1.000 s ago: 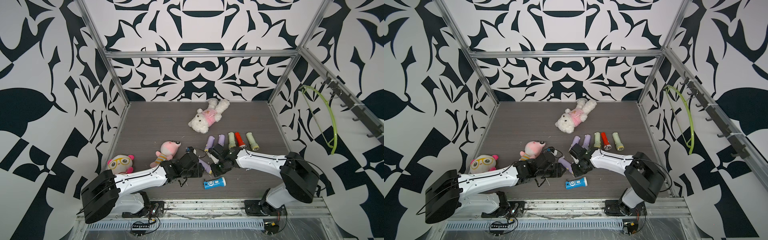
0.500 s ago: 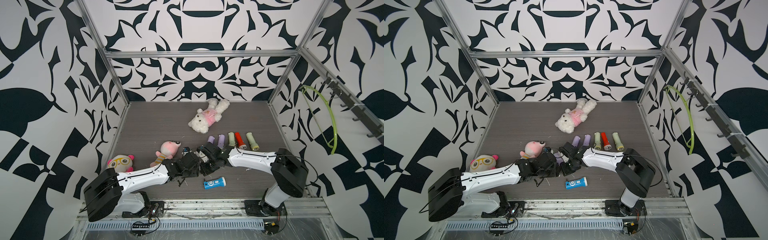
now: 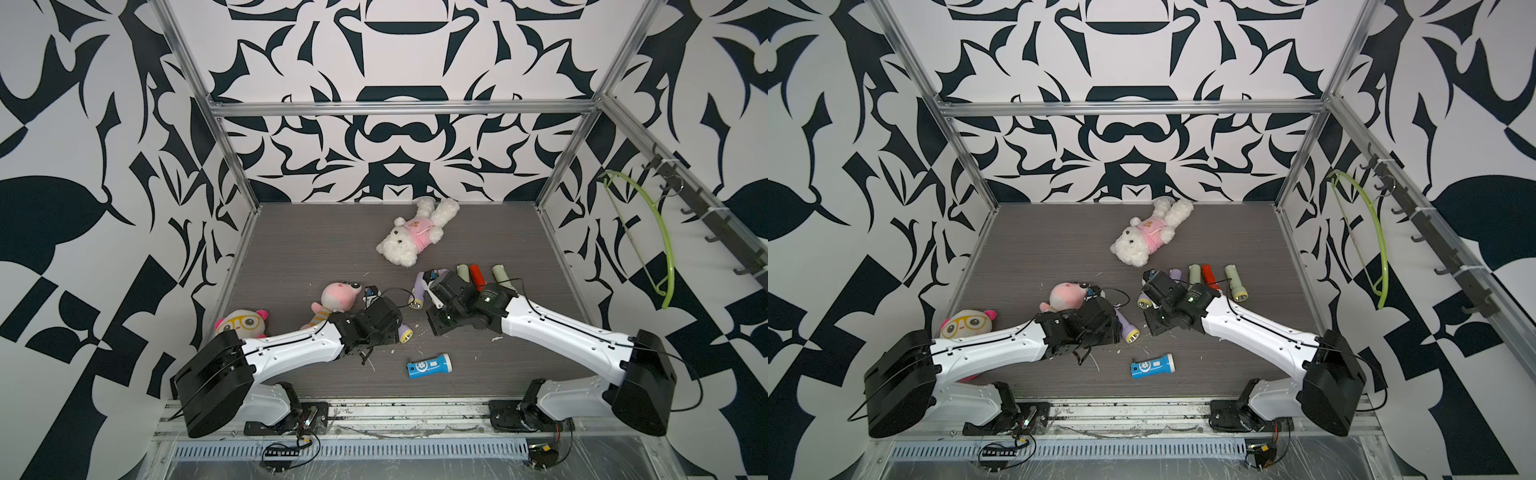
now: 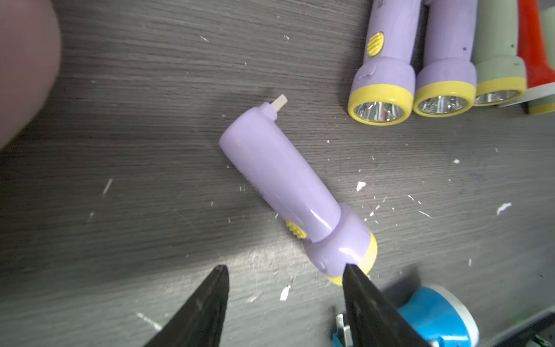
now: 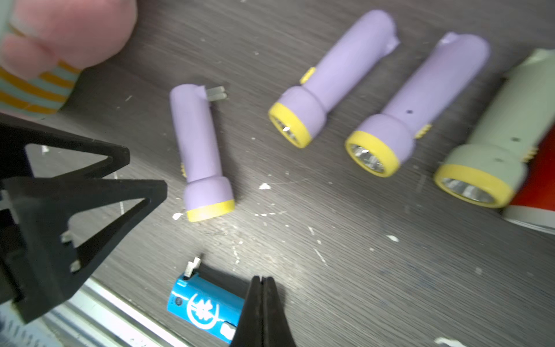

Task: Close the plug at the bottom of the flashlight
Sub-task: Adjust the flashlight at the center of the board, then pick up the flashlight from the center of the board.

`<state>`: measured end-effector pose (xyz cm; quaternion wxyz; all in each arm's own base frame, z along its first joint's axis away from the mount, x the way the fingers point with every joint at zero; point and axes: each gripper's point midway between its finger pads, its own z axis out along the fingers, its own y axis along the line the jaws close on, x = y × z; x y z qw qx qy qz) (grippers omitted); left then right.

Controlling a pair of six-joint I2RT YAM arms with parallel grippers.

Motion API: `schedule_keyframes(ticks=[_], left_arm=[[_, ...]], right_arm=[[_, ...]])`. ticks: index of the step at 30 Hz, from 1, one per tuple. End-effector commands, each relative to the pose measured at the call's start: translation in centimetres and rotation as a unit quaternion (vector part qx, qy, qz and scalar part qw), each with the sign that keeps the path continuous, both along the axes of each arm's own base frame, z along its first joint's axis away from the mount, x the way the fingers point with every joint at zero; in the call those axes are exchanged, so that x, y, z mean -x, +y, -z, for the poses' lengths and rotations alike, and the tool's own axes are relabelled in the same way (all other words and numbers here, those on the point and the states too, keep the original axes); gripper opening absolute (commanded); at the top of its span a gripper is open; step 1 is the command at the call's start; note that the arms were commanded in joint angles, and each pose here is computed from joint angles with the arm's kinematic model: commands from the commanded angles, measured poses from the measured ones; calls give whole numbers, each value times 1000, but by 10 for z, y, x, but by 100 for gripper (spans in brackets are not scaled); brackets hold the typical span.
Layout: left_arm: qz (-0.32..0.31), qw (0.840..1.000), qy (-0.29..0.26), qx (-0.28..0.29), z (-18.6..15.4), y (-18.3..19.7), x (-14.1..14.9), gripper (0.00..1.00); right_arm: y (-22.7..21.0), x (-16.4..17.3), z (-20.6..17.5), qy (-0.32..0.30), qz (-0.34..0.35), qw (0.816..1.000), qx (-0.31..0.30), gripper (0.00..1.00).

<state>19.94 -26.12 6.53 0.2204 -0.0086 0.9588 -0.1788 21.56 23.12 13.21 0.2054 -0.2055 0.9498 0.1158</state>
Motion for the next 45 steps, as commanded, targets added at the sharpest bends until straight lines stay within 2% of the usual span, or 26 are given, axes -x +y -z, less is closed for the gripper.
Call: schedule_keyframes(ticks=[1, 17, 25, 32, 38, 45], left_arm=[[-23, 1000, 1, -2, 4, -3, -8, 65], [-38, 999, -5, 9, 4, -19, -26, 65], [-44, 999, 25, -1, 26, -21, -26, 65], [-52, 998, 37, -4, 33, -17, -41, 65], [-58, 998, 36, -15, 32, -6, -48, 59], [-59, 997, 42, -29, 34, 3, -51, 60]], right_arm=[[-18, -6, -6, -24, 17, 999, 19, 0], [-39, 1, 2, -30, 31, 999, 16, 0], [-48, 5, 2, -33, 36, 999, 14, 0], [-53, 15, 2, -28, 38, 999, 3, 0], [-56, 18, 4, -26, 42, 999, 0, 0], [-52, 17, 8, -17, 39, 999, -4, 0]])
